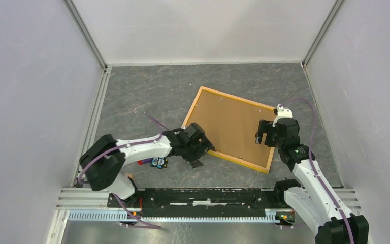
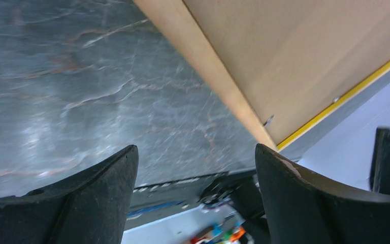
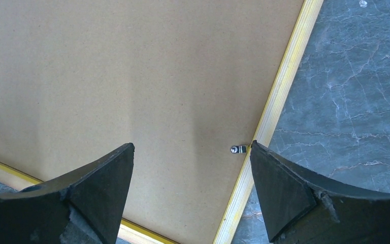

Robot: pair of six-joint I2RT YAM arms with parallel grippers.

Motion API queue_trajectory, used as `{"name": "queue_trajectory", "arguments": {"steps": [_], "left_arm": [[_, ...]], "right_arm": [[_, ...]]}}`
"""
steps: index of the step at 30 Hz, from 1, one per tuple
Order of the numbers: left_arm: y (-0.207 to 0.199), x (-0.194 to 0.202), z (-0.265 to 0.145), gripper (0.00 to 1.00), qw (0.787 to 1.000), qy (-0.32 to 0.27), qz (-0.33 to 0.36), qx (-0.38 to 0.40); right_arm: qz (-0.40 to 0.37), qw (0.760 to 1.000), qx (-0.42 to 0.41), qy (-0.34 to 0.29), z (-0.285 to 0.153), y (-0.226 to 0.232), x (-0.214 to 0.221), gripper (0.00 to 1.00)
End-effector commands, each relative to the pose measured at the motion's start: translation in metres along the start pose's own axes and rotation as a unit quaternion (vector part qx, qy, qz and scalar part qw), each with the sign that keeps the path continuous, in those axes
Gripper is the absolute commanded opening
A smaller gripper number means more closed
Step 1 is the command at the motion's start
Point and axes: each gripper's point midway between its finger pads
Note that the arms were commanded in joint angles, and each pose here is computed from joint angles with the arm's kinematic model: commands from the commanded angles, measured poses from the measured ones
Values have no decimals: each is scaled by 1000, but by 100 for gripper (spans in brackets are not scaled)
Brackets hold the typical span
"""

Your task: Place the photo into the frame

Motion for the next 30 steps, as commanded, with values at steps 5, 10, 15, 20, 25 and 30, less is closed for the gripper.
{"name": "queue_trajectory", "arguments": {"steps": [5, 10, 15, 20, 25, 30], "left_arm": [[-55, 40, 53, 85, 981, 30, -188, 31], [-48, 38, 78, 72, 977, 7, -213, 10], [-27, 26, 82, 36, 976, -27, -215, -16], [-16, 4, 74, 12, 982, -75, -166, -55], [-11, -36, 54, 2, 984, -136, -34, -106], [-14, -85, 45, 2, 984, -100, 93, -115]], "right_arm": [[5, 999, 30, -22, -11, -11, -4, 89], [5, 999, 22, -24, -12, -9, -5, 89], [4, 1000, 24, -15, -11, -9, -4, 89], [11, 1000, 22, -19, -9, -8, -4, 89], [12, 1000, 25, -13, -9, -9, -4, 88], [10, 999, 27, -13, -8, -10, -3, 88]]}}
Point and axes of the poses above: each gripper's point midway between its finger pads, its own z axis out along the fingers, its own y axis along the line the jaws close on, x = y × z, and after that the axes turned 15 degrees about -z, right-handed
